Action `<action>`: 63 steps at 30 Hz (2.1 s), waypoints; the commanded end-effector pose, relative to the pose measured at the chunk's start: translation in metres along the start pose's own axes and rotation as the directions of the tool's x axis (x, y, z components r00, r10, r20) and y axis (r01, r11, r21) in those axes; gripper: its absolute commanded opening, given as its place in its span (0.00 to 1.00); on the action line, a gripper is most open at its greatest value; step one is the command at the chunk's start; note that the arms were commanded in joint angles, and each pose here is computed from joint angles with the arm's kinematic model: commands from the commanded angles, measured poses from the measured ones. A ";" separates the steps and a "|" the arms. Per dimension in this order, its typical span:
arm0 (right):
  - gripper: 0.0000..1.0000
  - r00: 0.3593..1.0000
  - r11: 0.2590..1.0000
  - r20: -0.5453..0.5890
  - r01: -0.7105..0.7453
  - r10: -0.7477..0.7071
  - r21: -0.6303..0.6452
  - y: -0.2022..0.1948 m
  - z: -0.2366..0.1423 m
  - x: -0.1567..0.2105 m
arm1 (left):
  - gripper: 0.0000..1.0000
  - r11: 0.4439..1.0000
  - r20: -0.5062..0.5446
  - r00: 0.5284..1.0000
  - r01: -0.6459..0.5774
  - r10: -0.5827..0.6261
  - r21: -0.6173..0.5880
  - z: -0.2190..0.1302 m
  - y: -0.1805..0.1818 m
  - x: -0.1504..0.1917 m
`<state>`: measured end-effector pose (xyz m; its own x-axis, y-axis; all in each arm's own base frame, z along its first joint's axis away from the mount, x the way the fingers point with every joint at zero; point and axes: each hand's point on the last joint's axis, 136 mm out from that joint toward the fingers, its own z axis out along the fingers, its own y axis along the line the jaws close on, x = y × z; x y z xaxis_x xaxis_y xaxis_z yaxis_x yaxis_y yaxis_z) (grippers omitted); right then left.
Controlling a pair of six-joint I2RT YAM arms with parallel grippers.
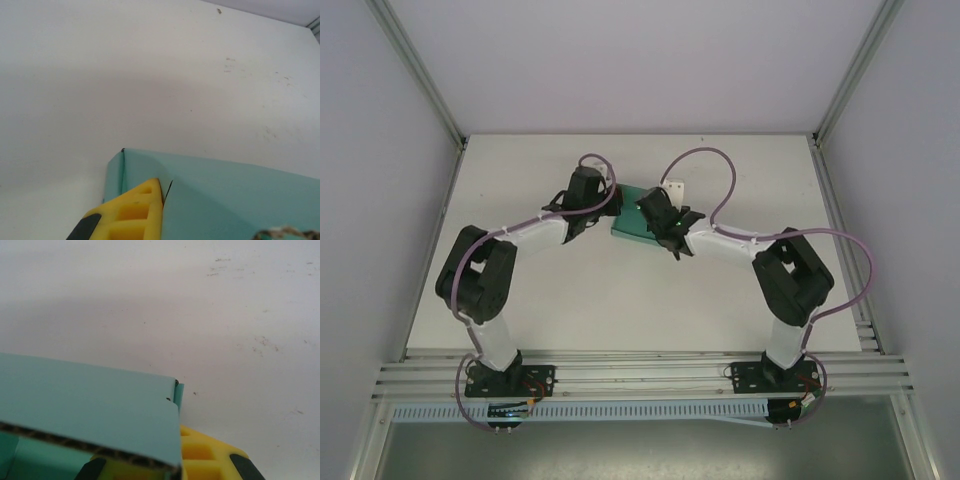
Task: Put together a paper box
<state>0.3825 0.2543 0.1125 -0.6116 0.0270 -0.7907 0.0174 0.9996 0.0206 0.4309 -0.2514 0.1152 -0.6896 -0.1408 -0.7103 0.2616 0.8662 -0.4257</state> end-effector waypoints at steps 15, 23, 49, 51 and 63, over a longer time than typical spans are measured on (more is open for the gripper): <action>0.00 0.983 0.983 -0.018 0.185 -0.185 0.001 -0.004 -0.013 0.066 | 0.38 1.000 -0.384 0.923 0.016 -0.021 -0.017 -0.042 0.014 0.132; 0.00 0.964 0.965 -0.024 0.264 -0.263 0.005 -0.009 -0.013 0.081 | 0.84 0.998 -0.337 0.942 -0.015 -0.008 -0.067 -0.085 0.005 0.094; 0.00 0.816 0.806 0.054 0.577 -0.576 -0.131 0.001 0.001 0.119 | 0.99 0.989 -0.365 0.927 -0.036 0.087 0.144 0.023 0.007 -0.029; 0.00 0.808 0.798 0.051 0.588 -0.587 -0.129 0.000 0.000 0.119 | 0.98 0.983 -0.394 0.913 -0.037 0.105 0.178 0.038 0.008 -0.022; 0.56 0.879 0.853 0.082 0.477 -0.471 -0.211 -0.006 -0.027 0.106 | 0.65 0.971 -0.495 0.865 0.048 0.078 0.236 0.053 0.019 0.039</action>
<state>0.3104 0.2519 0.0359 -0.4576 -0.4928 -0.7401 -0.4100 0.8555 -0.3161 0.4600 -0.2672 0.0594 -0.8988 0.1801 -0.3997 0.3932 0.7343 -0.5534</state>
